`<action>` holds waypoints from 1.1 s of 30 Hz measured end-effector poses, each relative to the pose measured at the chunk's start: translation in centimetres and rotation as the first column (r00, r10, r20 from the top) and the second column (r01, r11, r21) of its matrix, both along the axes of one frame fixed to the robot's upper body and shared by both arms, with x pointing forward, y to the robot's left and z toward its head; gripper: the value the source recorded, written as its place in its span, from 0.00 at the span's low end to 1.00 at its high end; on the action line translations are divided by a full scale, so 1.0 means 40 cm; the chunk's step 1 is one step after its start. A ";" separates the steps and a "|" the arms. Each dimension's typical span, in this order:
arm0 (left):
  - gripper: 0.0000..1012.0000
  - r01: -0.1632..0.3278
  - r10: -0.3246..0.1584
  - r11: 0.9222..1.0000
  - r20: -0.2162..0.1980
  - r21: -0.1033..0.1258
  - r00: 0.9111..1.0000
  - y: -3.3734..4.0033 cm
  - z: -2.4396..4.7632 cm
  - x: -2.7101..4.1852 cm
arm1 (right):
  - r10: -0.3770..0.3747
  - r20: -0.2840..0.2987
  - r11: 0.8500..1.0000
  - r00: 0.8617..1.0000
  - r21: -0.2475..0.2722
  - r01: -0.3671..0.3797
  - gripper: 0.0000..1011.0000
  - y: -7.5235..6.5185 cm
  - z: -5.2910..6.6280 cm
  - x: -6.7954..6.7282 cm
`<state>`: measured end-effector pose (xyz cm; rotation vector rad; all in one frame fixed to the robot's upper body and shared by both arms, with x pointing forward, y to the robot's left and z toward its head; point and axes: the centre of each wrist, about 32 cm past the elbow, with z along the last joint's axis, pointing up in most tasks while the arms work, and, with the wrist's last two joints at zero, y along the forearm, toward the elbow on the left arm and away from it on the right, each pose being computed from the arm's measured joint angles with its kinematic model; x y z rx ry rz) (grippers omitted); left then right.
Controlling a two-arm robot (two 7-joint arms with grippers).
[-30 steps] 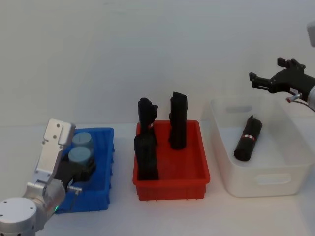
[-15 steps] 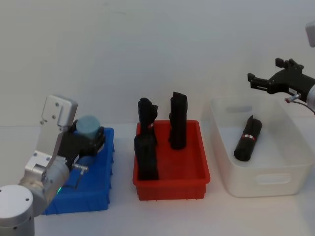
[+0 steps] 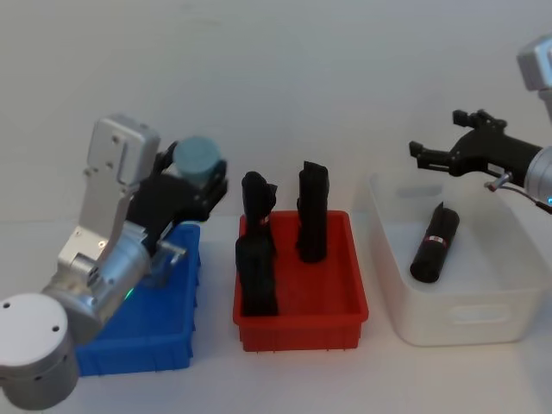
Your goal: Pick the cotton swabs from the blue box and place them into the white box.
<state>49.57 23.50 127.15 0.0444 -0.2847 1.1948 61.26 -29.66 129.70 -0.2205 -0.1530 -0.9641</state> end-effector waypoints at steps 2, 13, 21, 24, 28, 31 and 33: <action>0.66 0.023 -0.023 1.000 0.025 -0.002 0.999 -0.010 0.011 0.001 | 0.029 0.001 1.000 1.000 -0.006 -0.029 0.99 0.002 0.000 0.000; 0.66 0.153 -0.151 0.988 0.146 -0.004 0.978 -0.074 0.067 0.013 | 0.199 0.025 0.978 0.980 -0.061 -0.198 0.99 0.014 0.001 0.002; 0.66 0.195 -0.191 0.981 0.174 -0.008 0.966 -0.099 0.077 0.017 | 0.303 0.050 0.948 0.952 -0.119 -0.295 0.99 0.023 0.000 0.008; 0.66 0.210 -0.204 0.978 0.179 -0.013 0.962 -0.110 0.075 0.019 | 0.365 0.070 0.922 0.929 -0.165 -0.350 0.99 0.032 0.001 0.013; 0.66 0.221 -0.214 0.975 0.181 -0.019 0.960 -0.119 0.072 0.020 | 0.421 0.087 0.894 0.903 -0.211 -0.396 0.99 0.044 0.000 0.020; 0.66 0.229 -0.221 0.973 0.180 -0.023 0.958 -0.125 0.069 0.022 | 0.467 0.101 0.866 0.879 -0.255 -0.430 0.99 0.055 -0.001 0.026; 0.66 0.232 -0.224 0.972 0.179 -0.026 0.958 -0.128 0.068 0.022 | 0.494 0.111 0.847 0.862 -0.284 -0.449 0.99 0.064 -0.001 0.030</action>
